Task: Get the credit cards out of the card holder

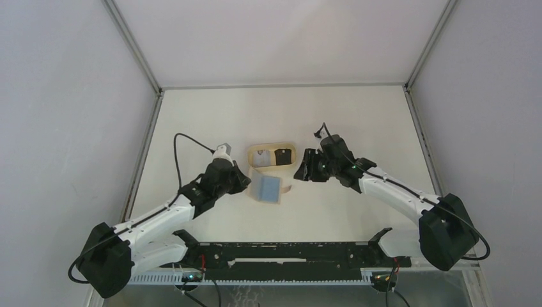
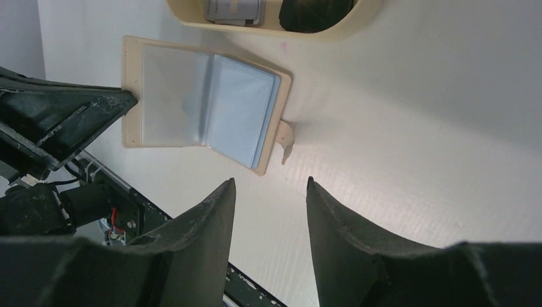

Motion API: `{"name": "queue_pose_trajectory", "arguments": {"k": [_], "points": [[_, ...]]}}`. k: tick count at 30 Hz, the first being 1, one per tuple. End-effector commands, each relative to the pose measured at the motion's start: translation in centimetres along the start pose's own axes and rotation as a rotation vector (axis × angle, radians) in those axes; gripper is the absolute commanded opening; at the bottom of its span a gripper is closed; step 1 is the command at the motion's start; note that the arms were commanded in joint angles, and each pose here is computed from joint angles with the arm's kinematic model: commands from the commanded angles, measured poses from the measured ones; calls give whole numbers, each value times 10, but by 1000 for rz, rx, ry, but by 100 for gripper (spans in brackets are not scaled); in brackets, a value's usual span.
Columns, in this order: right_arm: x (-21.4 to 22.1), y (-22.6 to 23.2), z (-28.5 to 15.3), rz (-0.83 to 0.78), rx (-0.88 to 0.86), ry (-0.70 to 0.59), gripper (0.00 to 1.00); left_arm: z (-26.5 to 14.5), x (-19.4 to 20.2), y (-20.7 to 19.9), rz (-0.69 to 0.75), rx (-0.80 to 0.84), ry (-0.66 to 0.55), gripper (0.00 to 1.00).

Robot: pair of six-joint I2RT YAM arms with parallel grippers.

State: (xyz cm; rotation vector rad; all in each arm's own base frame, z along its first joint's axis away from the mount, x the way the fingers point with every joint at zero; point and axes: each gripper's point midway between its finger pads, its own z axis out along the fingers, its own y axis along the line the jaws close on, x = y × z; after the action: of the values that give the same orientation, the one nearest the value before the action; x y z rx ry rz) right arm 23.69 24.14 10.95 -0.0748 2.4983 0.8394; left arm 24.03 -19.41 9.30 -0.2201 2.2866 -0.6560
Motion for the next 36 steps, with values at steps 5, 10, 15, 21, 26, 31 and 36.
{"name": "queue_pose_trajectory", "arguments": {"k": [5, 10, 15, 21, 26, 31, 36], "points": [[6, 21, 26, -24, -44, 49, 49, 4, -9, 8, -95, -60, -107, 0], [11, 17, 43, -20, -14, 54, 46, 7, -6, 7, -101, -58, -110, 0], [8, 19, 52, -8, -26, 40, 39, 7, -5, 7, -87, -58, -106, 0], [2, 17, 56, -15, -8, 23, 32, 8, -4, 9, -81, -64, -105, 0], [-2, 13, 61, -16, 7, 18, 28, 9, -4, 9, -72, -67, -98, 0], [-1, 10, 66, -15, 22, 27, 24, 11, -3, 8, -65, -71, -90, 0], [0, 4, 66, -19, 46, 31, 24, 12, -4, 8, -61, -73, -88, 0]]}}
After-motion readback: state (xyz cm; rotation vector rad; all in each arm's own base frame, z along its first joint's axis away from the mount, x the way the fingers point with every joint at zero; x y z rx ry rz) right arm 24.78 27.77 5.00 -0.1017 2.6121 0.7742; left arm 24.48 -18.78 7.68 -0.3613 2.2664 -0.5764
